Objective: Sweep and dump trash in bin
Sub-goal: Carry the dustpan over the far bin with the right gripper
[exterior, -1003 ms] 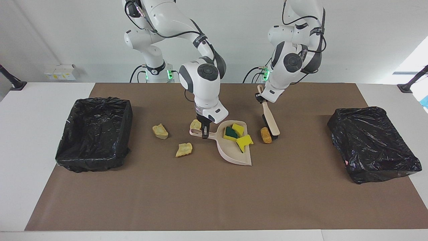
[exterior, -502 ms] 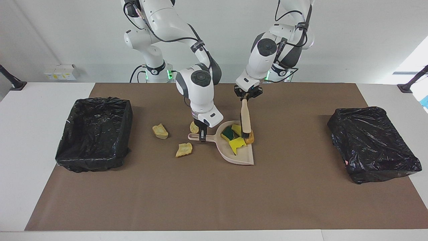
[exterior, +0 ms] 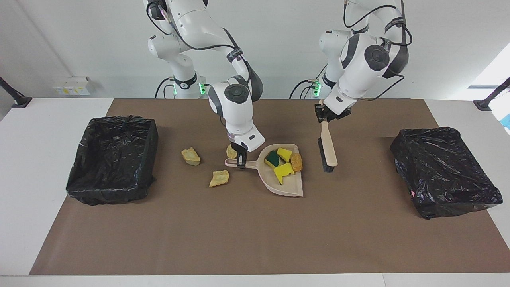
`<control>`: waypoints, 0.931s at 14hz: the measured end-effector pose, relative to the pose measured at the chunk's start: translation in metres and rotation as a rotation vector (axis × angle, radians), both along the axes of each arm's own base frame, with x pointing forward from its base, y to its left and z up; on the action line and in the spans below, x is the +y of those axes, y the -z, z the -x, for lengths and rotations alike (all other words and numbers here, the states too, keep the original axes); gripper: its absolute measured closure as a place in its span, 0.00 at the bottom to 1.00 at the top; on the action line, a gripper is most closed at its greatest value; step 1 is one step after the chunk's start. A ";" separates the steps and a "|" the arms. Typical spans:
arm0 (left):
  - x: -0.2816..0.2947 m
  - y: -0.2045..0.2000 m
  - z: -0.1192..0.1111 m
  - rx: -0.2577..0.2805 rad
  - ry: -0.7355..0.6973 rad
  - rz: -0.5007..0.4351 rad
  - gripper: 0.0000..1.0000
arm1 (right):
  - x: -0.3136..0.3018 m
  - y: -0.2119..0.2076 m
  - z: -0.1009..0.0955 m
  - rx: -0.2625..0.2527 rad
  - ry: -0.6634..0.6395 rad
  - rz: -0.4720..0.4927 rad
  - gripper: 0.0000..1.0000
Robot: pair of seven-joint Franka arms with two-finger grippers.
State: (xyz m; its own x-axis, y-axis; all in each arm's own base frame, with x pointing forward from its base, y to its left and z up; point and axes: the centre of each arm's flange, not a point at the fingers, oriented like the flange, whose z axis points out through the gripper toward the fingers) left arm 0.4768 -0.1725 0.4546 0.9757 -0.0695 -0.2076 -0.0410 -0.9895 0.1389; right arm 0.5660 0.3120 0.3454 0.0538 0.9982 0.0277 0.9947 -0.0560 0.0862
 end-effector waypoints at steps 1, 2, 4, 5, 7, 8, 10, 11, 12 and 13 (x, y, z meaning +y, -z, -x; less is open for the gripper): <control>0.011 0.005 -0.004 0.004 0.008 0.005 0.74 | 0.001 -0.001 0.000 -0.001 -0.001 -0.001 0.69; 0.020 0.011 -0.007 0.006 0.019 0.010 0.74 | 0.001 -0.003 -0.001 -0.004 0.000 -0.003 0.69; 0.044 0.019 -0.015 0.001 0.039 0.021 0.74 | -0.001 -0.014 -0.005 -0.010 0.006 -0.006 0.69; 0.058 0.020 -0.021 -0.009 0.040 0.018 0.74 | -0.006 -0.024 -0.008 -0.012 0.015 -0.007 0.69; 0.078 0.011 -0.032 -0.036 0.031 0.004 0.74 | -0.023 -0.051 -0.017 -0.035 0.045 -0.020 0.69; 0.084 0.006 -0.036 -0.047 0.032 -0.012 0.74 | -0.033 -0.062 -0.019 -0.042 0.061 -0.024 0.69; 0.088 0.005 -0.036 -0.042 0.048 -0.047 0.74 | -0.065 -0.086 -0.026 -0.032 0.068 -0.015 0.69; 0.087 0.007 -0.035 -0.034 0.049 -0.053 0.74 | -0.085 -0.097 -0.031 -0.021 0.062 -0.006 0.69; 0.084 0.010 -0.033 -0.025 0.042 -0.058 0.74 | -0.109 -0.108 -0.037 -0.009 0.059 -0.002 0.69; 0.081 0.013 -0.030 -0.016 0.032 -0.064 0.74 | -0.134 -0.117 -0.043 0.005 0.060 -0.008 0.69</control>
